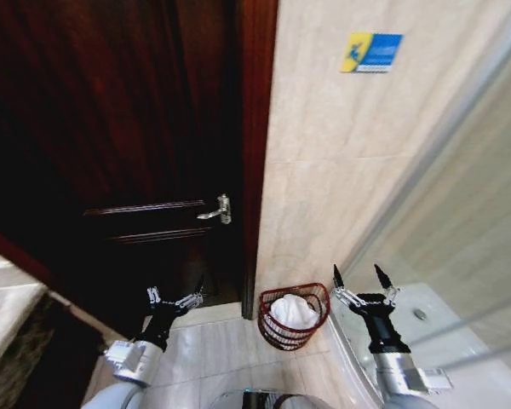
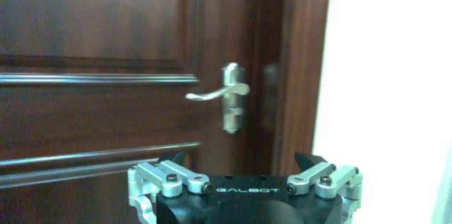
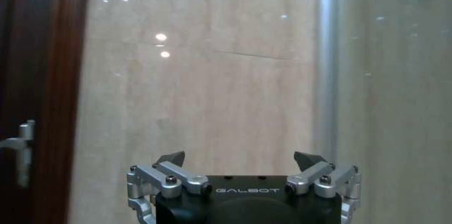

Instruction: Discard the used towel into the hamper.

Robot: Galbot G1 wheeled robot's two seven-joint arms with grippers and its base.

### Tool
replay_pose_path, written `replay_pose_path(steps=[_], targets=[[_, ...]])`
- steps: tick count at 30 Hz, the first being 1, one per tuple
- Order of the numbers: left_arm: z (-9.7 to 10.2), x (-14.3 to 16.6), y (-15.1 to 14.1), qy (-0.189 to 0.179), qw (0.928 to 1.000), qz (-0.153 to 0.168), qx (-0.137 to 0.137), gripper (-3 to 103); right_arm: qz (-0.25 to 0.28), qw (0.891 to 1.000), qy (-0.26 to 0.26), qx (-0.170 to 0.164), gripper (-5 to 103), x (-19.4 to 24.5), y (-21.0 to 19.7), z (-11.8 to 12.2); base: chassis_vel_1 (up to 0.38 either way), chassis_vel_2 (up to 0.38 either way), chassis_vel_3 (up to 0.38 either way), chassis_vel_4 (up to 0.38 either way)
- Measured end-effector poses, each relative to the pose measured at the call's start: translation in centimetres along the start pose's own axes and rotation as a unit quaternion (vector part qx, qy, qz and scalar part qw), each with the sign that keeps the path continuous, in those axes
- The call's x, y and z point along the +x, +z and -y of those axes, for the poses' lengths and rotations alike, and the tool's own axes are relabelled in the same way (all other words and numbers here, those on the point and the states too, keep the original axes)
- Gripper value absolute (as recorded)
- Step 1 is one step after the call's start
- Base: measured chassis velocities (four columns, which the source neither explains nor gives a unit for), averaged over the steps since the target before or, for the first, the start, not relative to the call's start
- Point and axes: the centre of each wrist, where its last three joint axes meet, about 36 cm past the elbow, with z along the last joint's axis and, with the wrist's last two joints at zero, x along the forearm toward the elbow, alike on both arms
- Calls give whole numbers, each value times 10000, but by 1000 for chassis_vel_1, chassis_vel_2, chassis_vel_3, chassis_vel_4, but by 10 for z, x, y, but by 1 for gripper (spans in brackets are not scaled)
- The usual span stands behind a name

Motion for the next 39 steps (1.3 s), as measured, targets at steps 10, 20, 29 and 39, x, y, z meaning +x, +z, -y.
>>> replay_pose_path(steps=[10,20,29,39], targets=[[0,0,0,0,10000,0,0,100,-1,10000,0,0,100,0,0,0,-129,-132,-118,-135],[0,0,0,0,10000,0,0,100,0,10000,0,-1,100,0,0,0,-127,-129,-127,-113],[0,0,0,0,10000,0,0,100,0,10000,0,0,100,0,0,0,-132,-130,-122,-127],[0,0,0,0,10000,0,0,100,0,10000,0,-1,100,0,0,0,-119,-125,-129,-126]])
